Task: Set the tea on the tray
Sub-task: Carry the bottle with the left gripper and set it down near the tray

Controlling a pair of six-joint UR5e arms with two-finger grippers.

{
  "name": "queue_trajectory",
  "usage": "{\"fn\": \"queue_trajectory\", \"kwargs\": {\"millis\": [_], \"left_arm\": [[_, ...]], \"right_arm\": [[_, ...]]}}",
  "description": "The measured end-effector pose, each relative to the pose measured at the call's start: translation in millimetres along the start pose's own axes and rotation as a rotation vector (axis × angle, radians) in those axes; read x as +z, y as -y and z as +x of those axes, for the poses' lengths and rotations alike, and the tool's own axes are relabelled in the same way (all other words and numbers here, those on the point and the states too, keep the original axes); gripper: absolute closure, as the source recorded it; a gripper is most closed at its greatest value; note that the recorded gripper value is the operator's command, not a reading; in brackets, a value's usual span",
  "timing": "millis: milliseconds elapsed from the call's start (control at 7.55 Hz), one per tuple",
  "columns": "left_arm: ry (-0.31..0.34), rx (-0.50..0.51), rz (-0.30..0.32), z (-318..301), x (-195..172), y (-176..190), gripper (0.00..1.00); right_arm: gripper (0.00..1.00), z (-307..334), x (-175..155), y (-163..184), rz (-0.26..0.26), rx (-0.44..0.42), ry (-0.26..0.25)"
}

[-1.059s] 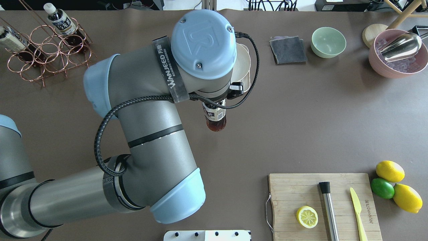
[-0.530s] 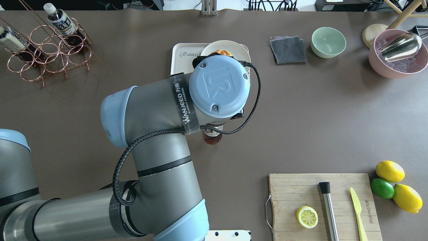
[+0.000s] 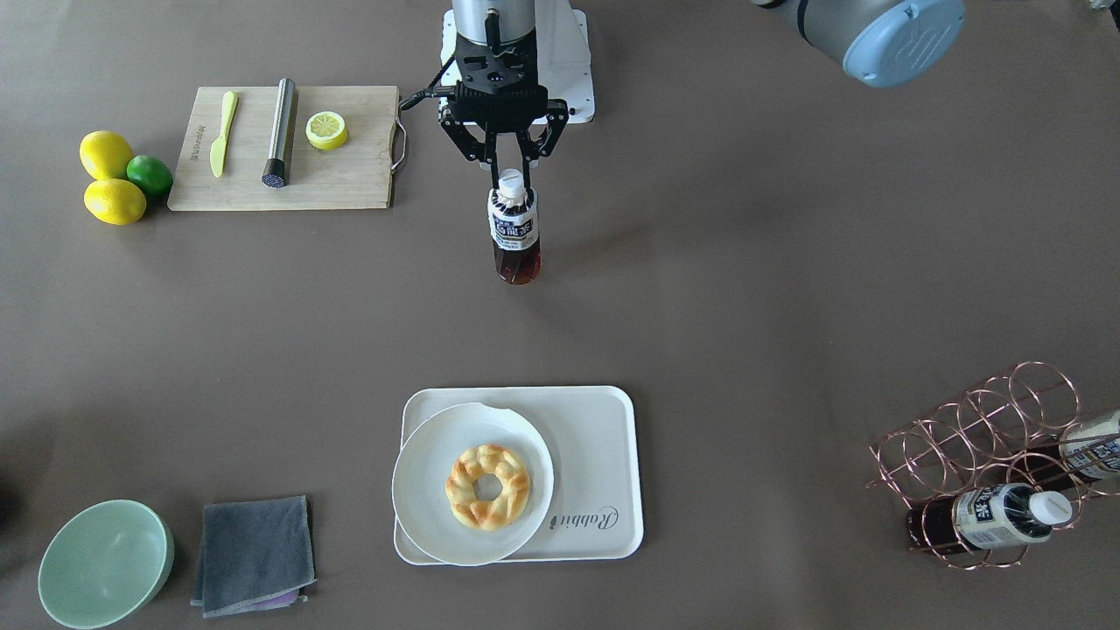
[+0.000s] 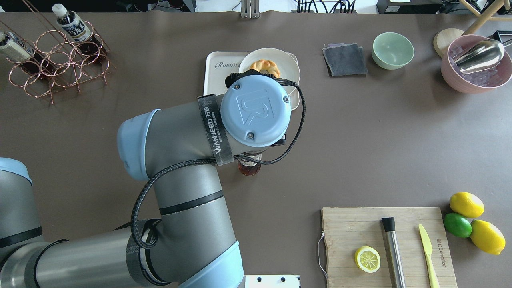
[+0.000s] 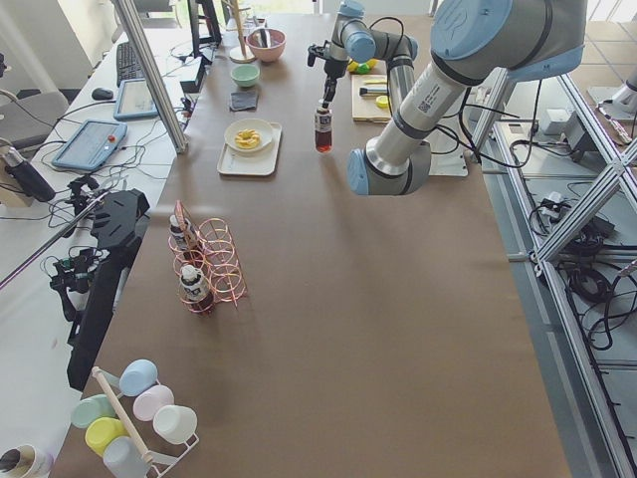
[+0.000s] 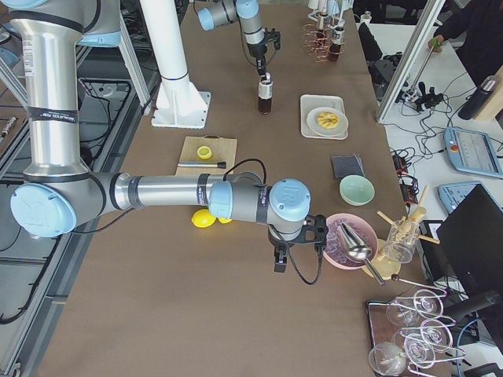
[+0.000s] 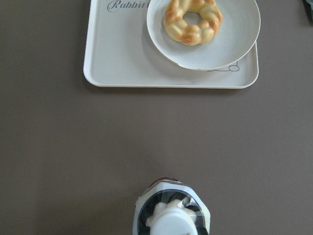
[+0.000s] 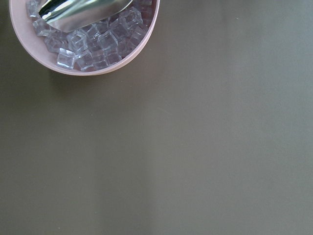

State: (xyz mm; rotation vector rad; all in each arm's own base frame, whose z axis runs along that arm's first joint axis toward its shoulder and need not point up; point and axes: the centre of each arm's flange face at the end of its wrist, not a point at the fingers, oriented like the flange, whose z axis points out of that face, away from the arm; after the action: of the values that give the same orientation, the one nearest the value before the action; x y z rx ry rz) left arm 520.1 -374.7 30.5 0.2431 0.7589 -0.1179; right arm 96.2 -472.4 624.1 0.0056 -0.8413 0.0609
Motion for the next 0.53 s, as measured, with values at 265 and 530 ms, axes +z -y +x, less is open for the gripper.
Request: {"fn": "queue_trajectory", "kwargs": {"millis": [265, 530], "left_arm": [[-0.010, 0.001, 0.000, -4, 7, -2, 1.00], [-0.027, 0.002, 0.005, -9, 17, -3, 0.03]], "right_arm": [[0.00, 1, 0, 0, -0.001, 0.000, -0.001], [0.00, 1, 1, 0, -0.002, 0.002, -0.001]]}}
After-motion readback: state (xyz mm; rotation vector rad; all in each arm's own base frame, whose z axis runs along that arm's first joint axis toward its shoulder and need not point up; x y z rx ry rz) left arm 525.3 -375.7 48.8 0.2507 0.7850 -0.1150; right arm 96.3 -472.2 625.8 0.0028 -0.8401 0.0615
